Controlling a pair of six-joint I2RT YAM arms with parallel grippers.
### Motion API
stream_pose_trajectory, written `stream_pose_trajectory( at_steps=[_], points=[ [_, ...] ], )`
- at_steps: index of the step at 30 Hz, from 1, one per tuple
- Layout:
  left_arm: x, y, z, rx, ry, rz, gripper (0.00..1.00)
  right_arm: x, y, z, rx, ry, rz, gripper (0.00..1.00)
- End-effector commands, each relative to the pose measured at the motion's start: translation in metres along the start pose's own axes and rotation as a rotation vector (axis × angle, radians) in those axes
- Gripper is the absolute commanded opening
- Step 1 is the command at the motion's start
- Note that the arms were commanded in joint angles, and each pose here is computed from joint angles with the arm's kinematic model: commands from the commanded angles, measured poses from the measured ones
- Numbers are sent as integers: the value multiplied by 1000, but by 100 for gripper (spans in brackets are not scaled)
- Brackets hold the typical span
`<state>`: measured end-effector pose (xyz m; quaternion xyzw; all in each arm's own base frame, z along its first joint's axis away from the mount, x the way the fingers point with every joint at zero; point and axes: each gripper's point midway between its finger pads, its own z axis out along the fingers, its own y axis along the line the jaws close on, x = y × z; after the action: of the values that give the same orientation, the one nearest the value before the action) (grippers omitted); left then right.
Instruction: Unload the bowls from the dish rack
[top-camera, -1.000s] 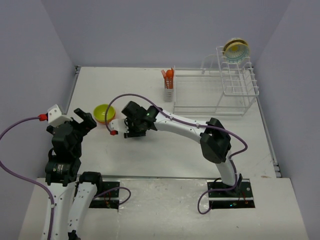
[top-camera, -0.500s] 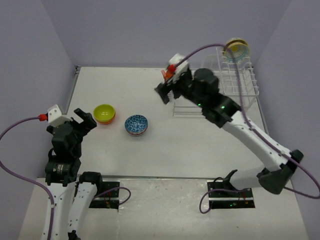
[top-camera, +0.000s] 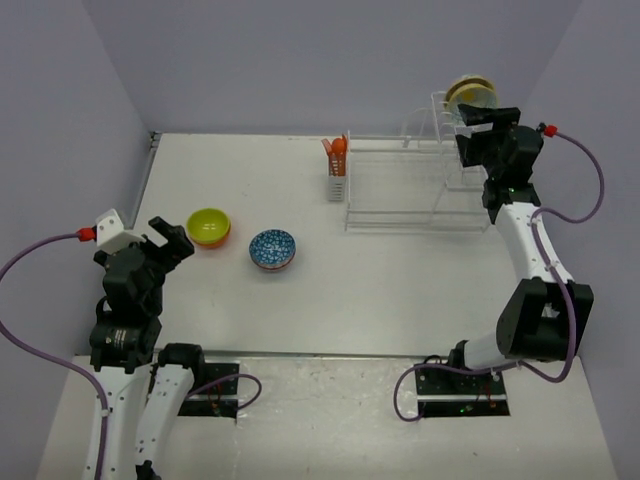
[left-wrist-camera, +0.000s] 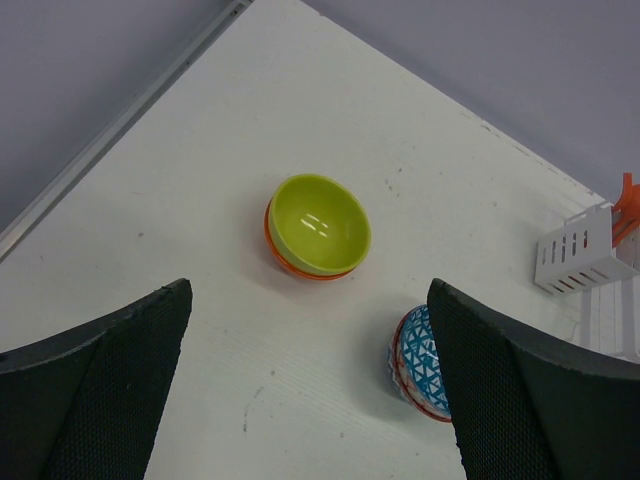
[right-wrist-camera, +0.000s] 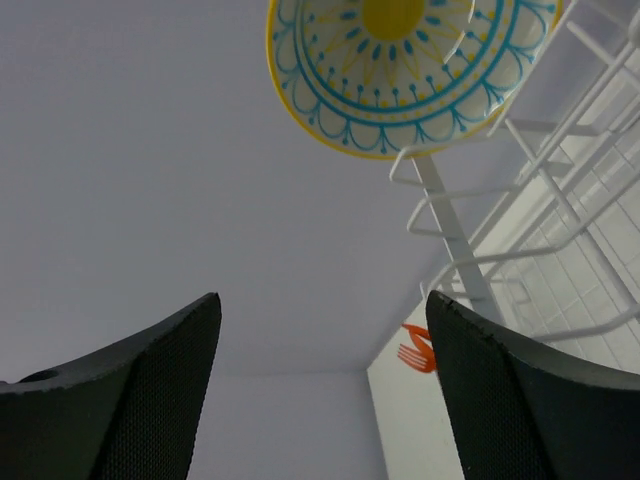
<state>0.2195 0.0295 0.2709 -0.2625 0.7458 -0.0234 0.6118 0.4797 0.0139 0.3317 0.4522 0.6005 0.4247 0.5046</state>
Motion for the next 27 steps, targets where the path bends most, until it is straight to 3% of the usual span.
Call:
stream_pose_trajectory(
  at_steps=[1,5,8,15,21,27],
  points=[
    [-8,-5,2,20,-26,-2,100,-36,59,0,-178,-163,189,82],
    [-6,-6,3,21,-18,3,100,-57,46,12,-141,-262,181,79],
    [-6,-6,3,20,-16,5,100,-60,41,14,-135,-265,176,77],
    [-3,-7,7,19,3,10,100,-73,69,16,-186,-308,108,74],
    [-3,-5,6,12,1,7,100,-78,39,46,16,-305,111,75],
    [-2,-6,7,16,3,7,100,-86,42,53,54,-332,109,72]
  ],
)
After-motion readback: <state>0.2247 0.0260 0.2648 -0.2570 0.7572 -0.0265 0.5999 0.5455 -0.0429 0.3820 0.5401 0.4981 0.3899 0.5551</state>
